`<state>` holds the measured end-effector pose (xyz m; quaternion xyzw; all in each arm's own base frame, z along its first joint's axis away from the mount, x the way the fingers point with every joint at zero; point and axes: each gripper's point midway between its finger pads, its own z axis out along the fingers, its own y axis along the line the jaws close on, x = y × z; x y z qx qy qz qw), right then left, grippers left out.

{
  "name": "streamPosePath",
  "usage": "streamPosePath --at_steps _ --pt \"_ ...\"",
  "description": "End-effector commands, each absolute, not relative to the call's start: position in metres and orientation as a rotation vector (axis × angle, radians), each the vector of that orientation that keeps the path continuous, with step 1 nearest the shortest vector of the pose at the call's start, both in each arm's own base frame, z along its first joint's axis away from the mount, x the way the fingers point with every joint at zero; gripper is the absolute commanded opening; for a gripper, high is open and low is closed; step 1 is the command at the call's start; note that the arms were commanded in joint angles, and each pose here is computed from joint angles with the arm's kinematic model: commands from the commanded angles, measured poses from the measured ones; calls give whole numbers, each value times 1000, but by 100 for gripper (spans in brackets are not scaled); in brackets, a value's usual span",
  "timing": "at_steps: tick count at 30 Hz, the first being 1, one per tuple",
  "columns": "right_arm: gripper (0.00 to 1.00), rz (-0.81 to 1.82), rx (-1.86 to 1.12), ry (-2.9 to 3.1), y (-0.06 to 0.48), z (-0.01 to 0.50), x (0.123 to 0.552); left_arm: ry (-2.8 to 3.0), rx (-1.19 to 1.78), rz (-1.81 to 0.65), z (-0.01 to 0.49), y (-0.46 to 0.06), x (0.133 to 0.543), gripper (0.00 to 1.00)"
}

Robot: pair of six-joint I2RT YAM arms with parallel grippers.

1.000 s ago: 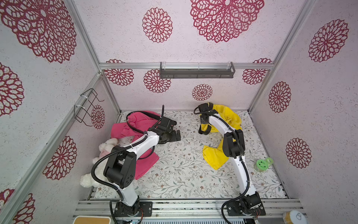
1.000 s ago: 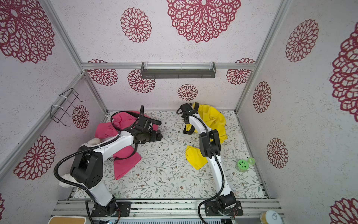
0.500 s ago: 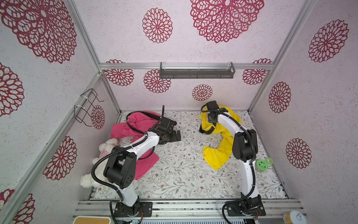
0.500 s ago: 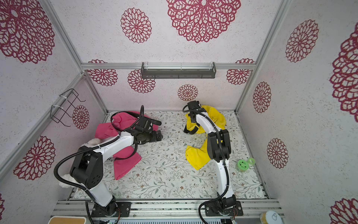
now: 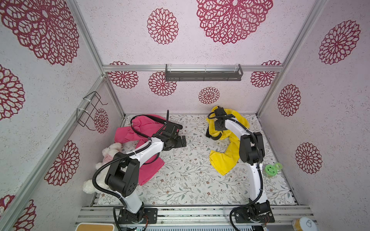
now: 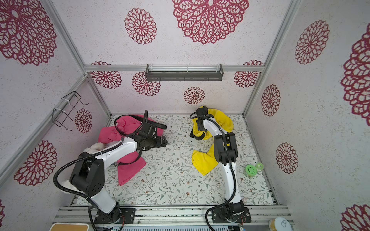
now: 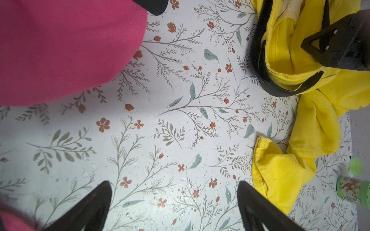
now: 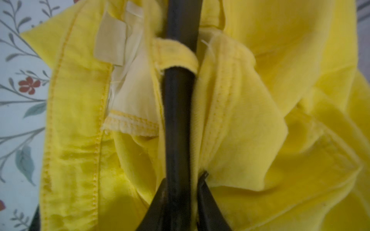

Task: Remove the belt from the trousers
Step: Adjust the trousers at the center of the board.

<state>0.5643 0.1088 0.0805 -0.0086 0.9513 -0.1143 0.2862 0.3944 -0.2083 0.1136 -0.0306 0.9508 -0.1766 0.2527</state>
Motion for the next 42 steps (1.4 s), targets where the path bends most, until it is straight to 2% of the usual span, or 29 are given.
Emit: streamPosePath --at_steps 1,2,7,12,19,23,29,34,37,41,42 --pt "3 -188 -98 2505 136 113 557 2517 -110 -476 134 -202 398 100" --pt "0 -147 -144 2473 147 129 553 2509 -110 -461 137 -199 398 100" --pt "0 20 -365 2314 194 223 515 2458 -174 -439 156 -174 401 100" --pt "0 119 -591 2158 224 315 452 2364 -244 -402 191 -139 398 100" --pt "0 224 -796 2018 239 391 356 2247 -280 -370 240 -110 385 100" --pt "0 204 -776 2064 218 374 332 2201 -257 -426 264 -114 374 100" --pt "0 189 -767 2222 221 283 338 2204 -177 -440 269 -129 361 100" --pt "0 82 -745 2266 228 229 385 2228 -62 -479 264 -159 358 100" --pt "0 -20 -819 2259 242 215 422 2262 54 -523 254 -190 358 100" --pt "0 21 -873 2248 272 212 457 2342 163 -553 219 -221 361 99" --pt "11 30 -867 2250 276 214 462 2363 172 -554 209 -224 362 98"
